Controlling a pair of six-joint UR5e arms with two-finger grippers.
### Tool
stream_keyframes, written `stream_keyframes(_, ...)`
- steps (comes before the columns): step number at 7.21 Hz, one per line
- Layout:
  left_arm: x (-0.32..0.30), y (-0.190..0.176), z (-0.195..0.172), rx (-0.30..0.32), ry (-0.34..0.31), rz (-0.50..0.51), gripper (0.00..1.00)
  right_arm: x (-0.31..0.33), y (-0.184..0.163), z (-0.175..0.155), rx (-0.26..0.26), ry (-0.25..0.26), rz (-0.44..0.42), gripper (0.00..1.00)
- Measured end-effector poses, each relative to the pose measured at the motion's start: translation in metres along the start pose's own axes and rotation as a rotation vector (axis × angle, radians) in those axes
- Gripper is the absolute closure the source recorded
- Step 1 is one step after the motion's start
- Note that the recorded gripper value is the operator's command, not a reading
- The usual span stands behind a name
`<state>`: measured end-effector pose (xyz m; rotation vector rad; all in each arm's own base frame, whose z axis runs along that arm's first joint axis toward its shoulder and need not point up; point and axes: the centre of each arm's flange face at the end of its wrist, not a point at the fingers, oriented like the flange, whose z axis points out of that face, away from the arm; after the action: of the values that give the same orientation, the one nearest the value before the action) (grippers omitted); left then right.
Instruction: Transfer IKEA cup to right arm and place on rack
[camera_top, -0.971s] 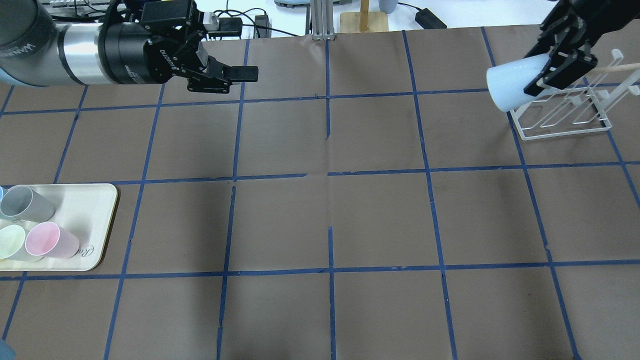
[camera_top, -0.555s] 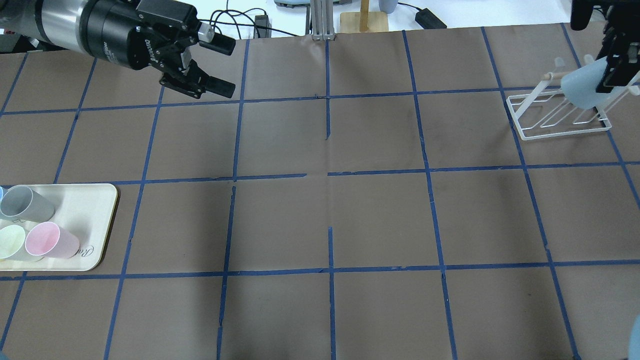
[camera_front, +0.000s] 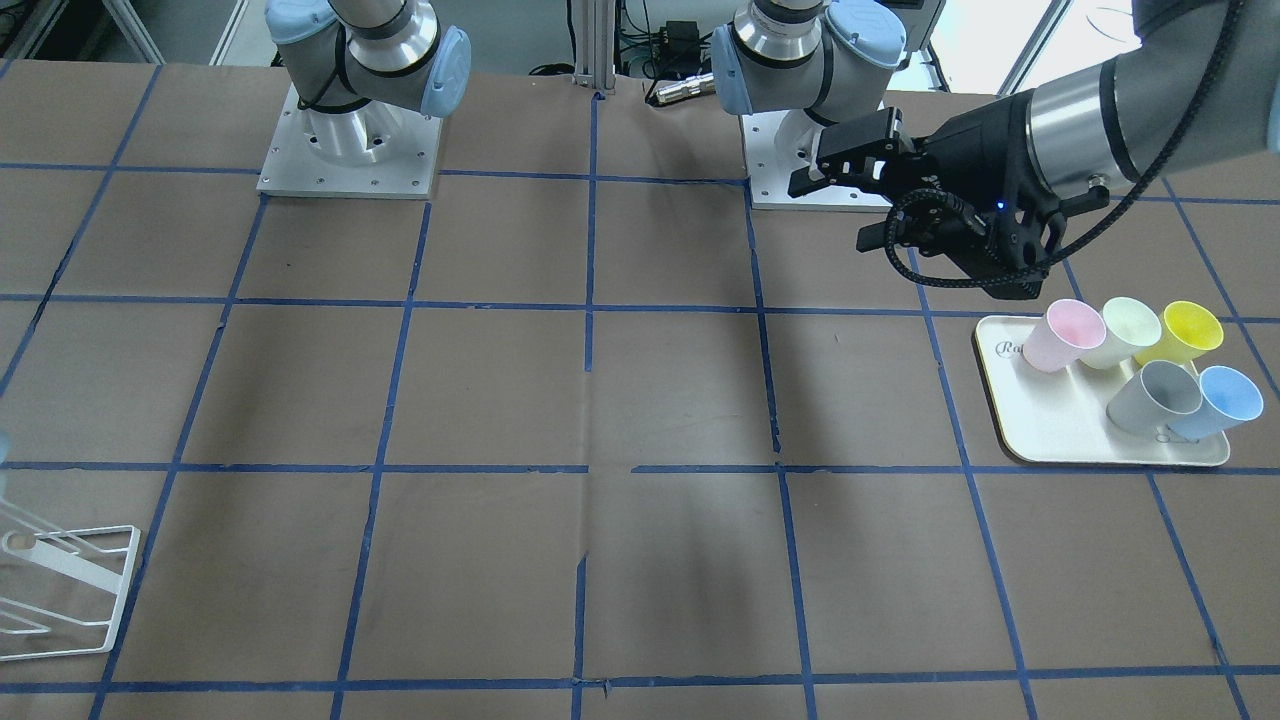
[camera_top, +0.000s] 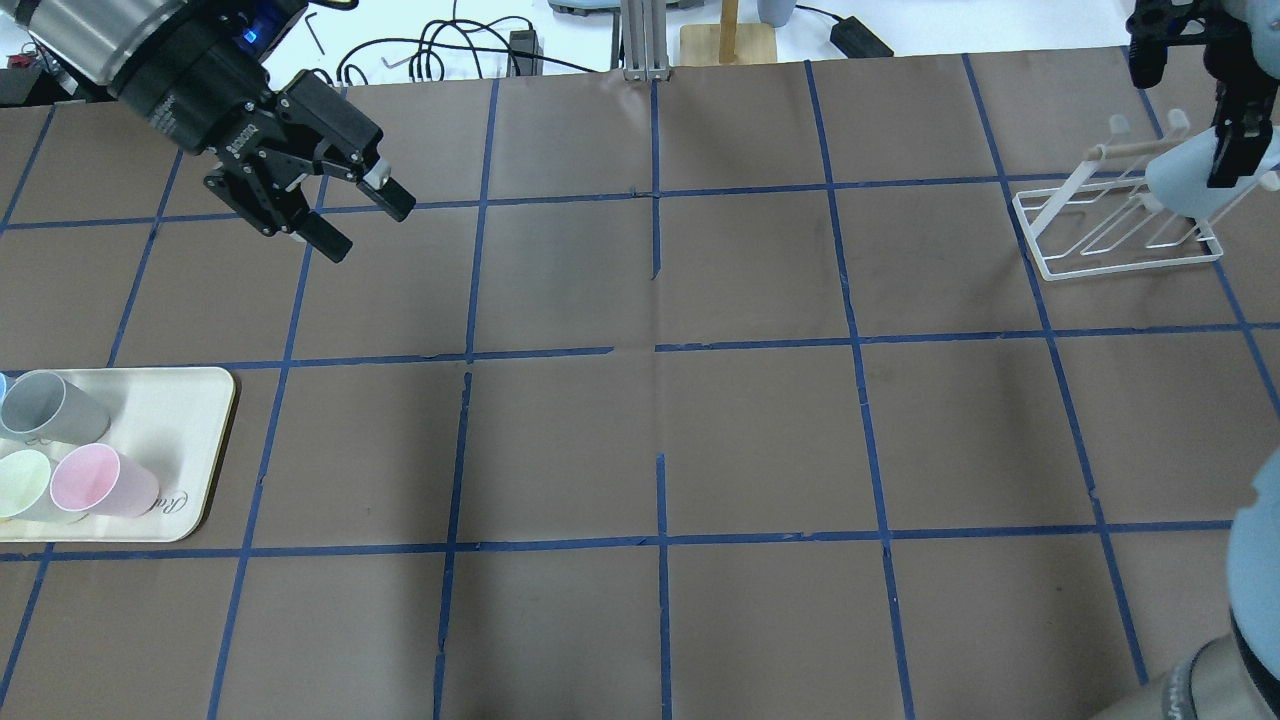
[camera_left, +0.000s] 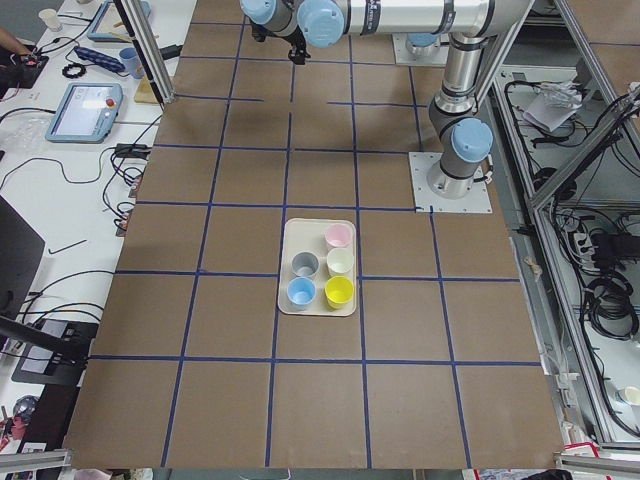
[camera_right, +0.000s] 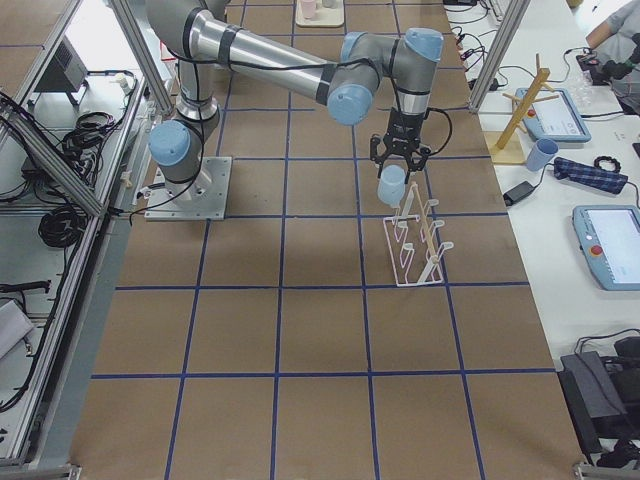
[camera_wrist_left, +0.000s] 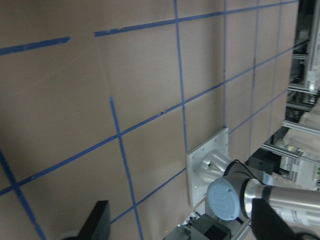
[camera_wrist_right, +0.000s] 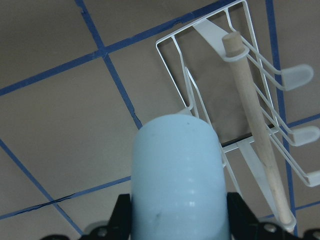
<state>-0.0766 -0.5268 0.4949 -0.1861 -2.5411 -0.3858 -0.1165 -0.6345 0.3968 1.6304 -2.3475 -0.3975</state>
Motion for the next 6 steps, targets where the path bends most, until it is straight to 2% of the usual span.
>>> stream_keyframes(1,-0.001,0.004,-0.007,0.019,-0.084,-0.069,0.00,0.004,-0.005,0.010,0.002,-0.010,0.001,0.79)
stream_keyframes(3,-0.008,0.003,-0.016,0.100,-0.233,-0.195,0.00,0.009,-0.016,0.021,0.003,-0.015,0.019,0.79)
stream_keyframes(5,-0.021,-0.010,0.006,0.179,-0.346,-0.228,0.00,0.015,-0.027,0.031,0.003,-0.009,0.032,0.76)
stream_keyframes(6,-0.026,-0.009,0.019,0.209,-0.377,-0.240,0.00,0.017,-0.029,0.036,0.002,-0.007,0.036,0.49)
